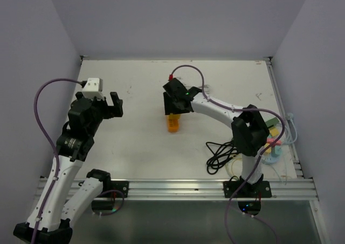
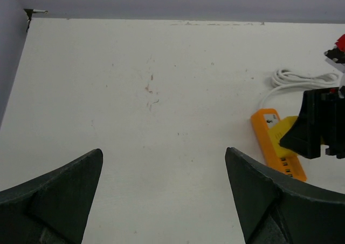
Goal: Pull the plug off the socket
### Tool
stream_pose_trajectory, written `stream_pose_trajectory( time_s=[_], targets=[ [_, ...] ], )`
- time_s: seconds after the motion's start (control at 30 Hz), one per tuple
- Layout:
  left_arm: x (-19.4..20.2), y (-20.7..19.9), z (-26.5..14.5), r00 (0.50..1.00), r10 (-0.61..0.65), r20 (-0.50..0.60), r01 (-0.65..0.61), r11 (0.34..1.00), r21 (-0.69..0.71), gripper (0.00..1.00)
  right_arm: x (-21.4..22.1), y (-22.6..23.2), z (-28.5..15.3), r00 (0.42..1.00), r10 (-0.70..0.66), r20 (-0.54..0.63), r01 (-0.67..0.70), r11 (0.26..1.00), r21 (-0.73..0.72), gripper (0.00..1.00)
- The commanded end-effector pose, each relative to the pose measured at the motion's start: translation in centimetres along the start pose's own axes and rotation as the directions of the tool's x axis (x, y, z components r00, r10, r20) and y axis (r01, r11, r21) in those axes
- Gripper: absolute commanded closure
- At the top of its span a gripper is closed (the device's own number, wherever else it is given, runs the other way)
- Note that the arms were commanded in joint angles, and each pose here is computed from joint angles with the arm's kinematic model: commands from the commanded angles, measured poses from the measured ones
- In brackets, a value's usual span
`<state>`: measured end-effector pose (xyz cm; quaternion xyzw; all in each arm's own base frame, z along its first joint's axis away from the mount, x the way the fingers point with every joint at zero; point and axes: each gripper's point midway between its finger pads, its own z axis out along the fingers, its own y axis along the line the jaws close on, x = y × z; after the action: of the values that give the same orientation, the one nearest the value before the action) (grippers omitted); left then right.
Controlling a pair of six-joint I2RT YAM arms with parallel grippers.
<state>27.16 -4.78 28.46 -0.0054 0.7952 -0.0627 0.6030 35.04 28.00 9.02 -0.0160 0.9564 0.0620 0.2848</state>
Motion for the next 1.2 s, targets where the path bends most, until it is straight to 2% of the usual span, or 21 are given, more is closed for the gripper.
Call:
stream_pose_trajectory(
  time_s=[0.0,0.03,0.1,0.23,0.37,0.53,0.67,0.73,0.93,1.07,1.17],
  targets=[
    [1.8,-0.6,0.8,0.996,-0.048,-0.080,0.049,0.999,0.004,0.00,-1.3,8.9,-1.8,0.970,-0.226,0.093,0.243,0.935,-0.258,1.00],
    [2.3,-0.5,0.9,0.994,-0.055,-0.100,0.055,0.998,0.000,0.00,-1.3,10.9,-2.8,0.951,-0.283,0.127,0.308,0.907,-0.287,1.00],
    [3.6,-0.5,1.2,0.986,-0.083,-0.143,0.081,0.997,-0.016,0.00,-0.4,11.5,-2.5,0.937,-0.329,0.116,0.348,0.896,-0.276,1.00],
    [5.4,-0.8,1.5,0.972,-0.152,-0.181,0.150,0.988,-0.026,0.00,0.7,11.1,-2.2,0.937,-0.335,0.100,0.350,0.899,-0.264,1.00],
    [8.0,-1.6,2.1,0.937,-0.257,-0.236,0.257,0.966,-0.032,0.00,2.2,11.4,-2.5,0.939,-0.334,0.086,0.343,0.878,-0.334,1.00],
    [10.8,-2.1,3.2,0.868,-0.387,-0.311,0.374,0.922,-0.102,0.00,3.8,11.7,-2.9,0.961,-0.265,0.083,0.275,0.869,-0.413,1.00],
    [12.1,-2.7,4.3,0.806,-0.482,-0.344,0.456,0.876,-0.160,0.01,4.1,13.3,-3.6,0.975,-0.196,0.106,0.222,0.825,-0.519,1.00],
    [12.5,-2.9,5.0,0.793,-0.499,-0.350,0.471,0.866,-0.170,0.00,5.0,13.5,-3.6,0.980,-0.175,0.089,0.195,0.813,-0.548,1.00],
    [13.9,-3.5,6.7,0.750,-0.542,-0.378,0.509,0.839,-0.193,0.00,4.0,14.5,-5.2,0.988,-0.073,0.134,0.141,0.768,-0.625,1.00],
    [16.6,-3.6,7.4,0.690,-0.581,-0.431,0.521,0.813,-0.260,0.00,3.5,15.3,-6.0,0.987,-0.049,0.154,0.140,0.735,-0.663,1.00],
    [16.9,-4.8,8.3,0.653,-0.614,-0.443,0.576,0.783,-0.237,0.00,3.7,15.8,-6.2,0.988,-0.040,0.148,0.132,0.708,-0.694,1.00]
  ],
)
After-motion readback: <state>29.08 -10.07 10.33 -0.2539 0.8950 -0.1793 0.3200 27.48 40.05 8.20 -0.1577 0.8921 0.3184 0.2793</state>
